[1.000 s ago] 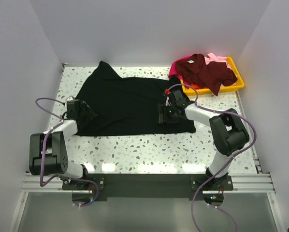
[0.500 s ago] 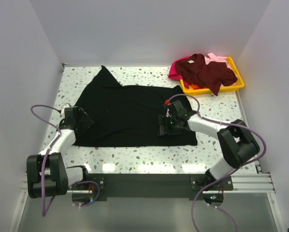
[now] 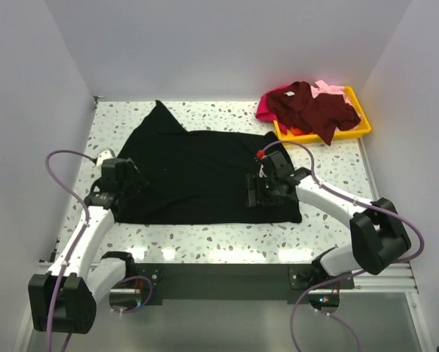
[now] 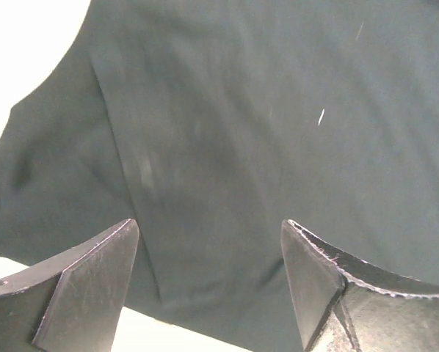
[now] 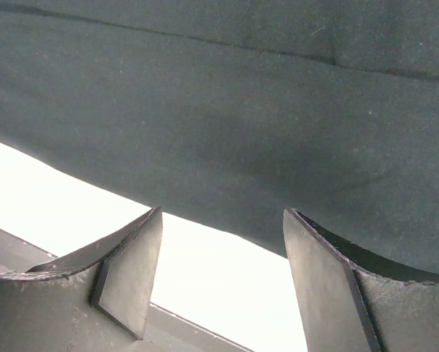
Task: Fold and stack the t-shirts
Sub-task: Fold the tshirt
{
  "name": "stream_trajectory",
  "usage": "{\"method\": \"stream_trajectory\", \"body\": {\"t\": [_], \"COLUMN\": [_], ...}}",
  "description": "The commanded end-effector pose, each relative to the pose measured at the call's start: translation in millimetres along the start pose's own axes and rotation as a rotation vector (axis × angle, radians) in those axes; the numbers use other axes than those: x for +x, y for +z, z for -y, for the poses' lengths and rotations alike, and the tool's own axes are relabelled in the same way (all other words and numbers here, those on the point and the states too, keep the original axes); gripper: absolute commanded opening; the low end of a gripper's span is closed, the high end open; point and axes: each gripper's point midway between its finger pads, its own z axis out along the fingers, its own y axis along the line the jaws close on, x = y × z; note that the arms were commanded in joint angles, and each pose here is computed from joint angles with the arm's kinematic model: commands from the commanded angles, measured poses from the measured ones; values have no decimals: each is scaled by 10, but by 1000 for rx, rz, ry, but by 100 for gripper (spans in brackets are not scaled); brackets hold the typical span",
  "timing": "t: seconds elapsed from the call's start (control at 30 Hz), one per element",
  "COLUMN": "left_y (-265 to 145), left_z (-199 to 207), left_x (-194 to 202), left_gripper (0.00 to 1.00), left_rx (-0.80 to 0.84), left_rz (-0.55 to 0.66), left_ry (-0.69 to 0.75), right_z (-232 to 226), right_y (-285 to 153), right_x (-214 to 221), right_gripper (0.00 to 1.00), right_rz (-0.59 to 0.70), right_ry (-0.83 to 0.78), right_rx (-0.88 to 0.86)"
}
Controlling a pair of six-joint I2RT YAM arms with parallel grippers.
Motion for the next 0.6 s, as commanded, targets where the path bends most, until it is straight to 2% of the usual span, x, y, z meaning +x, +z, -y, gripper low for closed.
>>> {"method": "stream_trajectory", "body": {"t": [0.0, 0.4, 0.57], "left_y": [-56, -77, -78], "left_z": [-145, -164, -185], "left_x": [464, 870, 904], "left_gripper": [83, 75, 72], "left_rx": [-73, -130, -134], "left_rz": [-99, -177, -179], "left_ry": [62, 113, 94], "right_z": [-103, -95, -48], "right_y": [-51, 11, 9], "right_x": [-101, 37, 117], "right_gripper": [70, 71, 71], "right_rz": [30, 29, 23], "right_ry": [-3, -4, -4], "right_rx": [-34, -75, -71]}}
